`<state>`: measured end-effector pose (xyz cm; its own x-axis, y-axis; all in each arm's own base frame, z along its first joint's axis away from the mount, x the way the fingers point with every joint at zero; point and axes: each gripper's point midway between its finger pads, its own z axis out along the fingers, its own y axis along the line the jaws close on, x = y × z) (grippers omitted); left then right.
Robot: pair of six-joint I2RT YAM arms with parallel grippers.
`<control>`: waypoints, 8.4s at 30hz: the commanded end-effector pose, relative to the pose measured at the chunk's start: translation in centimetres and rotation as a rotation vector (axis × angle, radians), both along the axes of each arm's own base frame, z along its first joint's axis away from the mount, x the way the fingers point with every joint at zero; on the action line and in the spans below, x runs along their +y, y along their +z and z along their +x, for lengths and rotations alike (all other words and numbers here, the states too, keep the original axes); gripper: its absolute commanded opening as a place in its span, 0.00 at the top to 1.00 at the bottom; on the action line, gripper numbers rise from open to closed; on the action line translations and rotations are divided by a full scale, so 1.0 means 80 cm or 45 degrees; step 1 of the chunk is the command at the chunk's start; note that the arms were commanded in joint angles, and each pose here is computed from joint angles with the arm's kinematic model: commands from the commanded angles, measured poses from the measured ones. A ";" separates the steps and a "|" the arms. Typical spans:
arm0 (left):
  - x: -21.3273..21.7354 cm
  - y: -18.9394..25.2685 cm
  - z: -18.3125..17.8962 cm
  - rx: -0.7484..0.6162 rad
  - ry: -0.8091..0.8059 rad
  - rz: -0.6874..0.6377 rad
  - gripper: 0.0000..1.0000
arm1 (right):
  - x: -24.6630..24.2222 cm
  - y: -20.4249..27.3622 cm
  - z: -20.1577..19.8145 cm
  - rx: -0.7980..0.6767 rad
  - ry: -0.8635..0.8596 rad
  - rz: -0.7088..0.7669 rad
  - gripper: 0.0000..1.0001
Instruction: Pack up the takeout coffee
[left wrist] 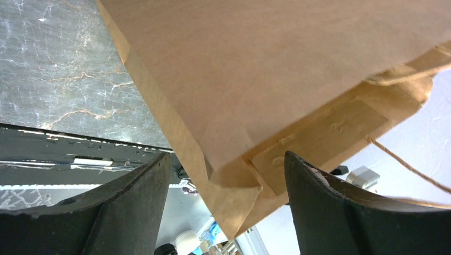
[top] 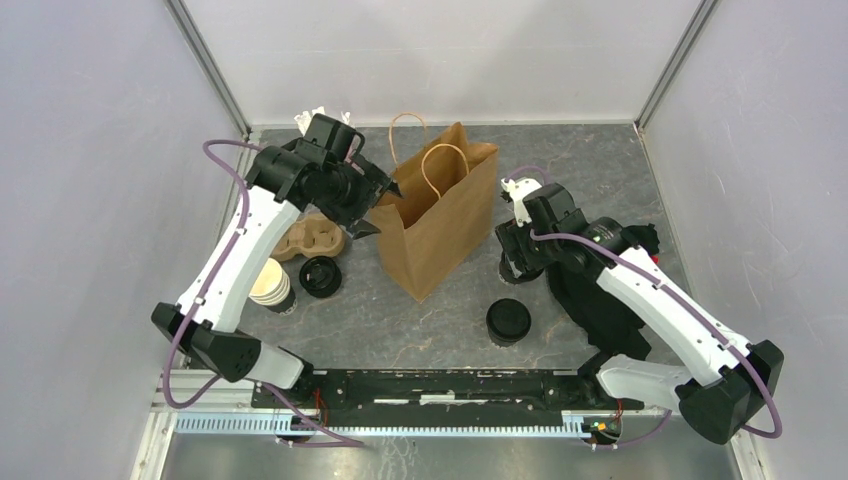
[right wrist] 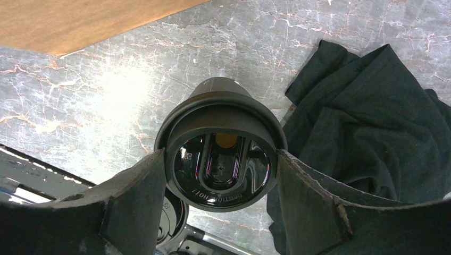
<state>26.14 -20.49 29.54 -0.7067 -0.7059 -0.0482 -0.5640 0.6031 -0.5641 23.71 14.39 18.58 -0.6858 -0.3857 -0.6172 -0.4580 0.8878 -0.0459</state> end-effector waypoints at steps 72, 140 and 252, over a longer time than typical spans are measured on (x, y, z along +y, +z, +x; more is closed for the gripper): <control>-0.003 0.023 0.034 -0.873 -0.677 0.293 0.54 | -0.044 0.225 -0.038 -0.822 0.139 0.265 0.79; 0.024 -0.007 0.091 -0.293 0.015 0.805 0.35 | -0.039 0.232 -0.068 -0.906 0.367 0.244 0.81; -0.013 -0.018 0.043 -1.364 -0.595 0.460 0.98 | 0.123 0.211 -0.019 -0.750 0.961 -0.229 0.92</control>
